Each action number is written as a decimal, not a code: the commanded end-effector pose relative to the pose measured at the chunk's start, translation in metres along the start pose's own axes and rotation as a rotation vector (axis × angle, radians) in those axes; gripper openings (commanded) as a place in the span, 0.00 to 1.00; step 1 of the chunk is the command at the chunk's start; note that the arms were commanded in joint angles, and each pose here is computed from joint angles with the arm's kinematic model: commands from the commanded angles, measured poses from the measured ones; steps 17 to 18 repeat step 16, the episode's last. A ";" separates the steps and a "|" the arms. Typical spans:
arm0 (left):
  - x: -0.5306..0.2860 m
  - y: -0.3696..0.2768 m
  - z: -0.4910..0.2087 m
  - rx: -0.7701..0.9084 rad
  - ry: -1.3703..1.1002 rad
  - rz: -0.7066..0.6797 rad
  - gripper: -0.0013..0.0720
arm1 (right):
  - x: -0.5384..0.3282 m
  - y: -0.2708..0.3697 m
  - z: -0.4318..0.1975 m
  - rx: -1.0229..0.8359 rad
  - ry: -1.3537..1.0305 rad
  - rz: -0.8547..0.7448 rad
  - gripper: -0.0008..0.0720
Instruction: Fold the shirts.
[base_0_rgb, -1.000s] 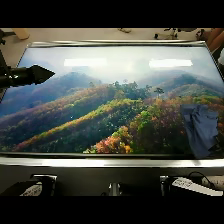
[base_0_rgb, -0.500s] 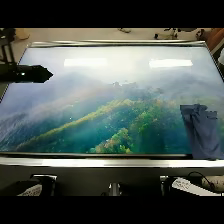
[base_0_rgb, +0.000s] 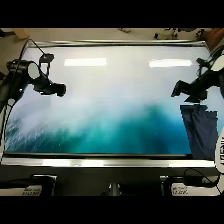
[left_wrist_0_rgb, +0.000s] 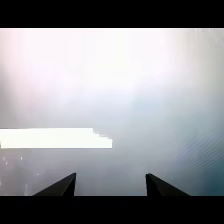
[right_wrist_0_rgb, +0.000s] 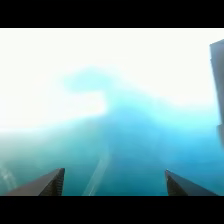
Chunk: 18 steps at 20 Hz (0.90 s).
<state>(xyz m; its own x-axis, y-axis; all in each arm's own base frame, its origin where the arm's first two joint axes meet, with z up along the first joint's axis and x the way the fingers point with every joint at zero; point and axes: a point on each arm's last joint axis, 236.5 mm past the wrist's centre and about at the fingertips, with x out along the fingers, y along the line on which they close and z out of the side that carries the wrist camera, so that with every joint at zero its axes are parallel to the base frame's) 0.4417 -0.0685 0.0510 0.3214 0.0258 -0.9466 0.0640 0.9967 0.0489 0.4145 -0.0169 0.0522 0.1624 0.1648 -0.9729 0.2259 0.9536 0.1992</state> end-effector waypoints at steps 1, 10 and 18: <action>0.004 -0.003 0.001 -0.011 -0.021 -0.002 0.72 | 0.017 0.014 -0.018 -0.018 0.102 -0.020 0.94; 0.008 -0.003 0.000 -0.010 -0.009 -0.001 0.72 | 0.017 0.010 -0.021 -0.022 0.116 -0.033 0.93; 0.009 -0.003 -0.001 -0.010 -0.005 0.000 0.72 | 0.017 0.010 -0.021 -0.022 0.116 -0.033 0.93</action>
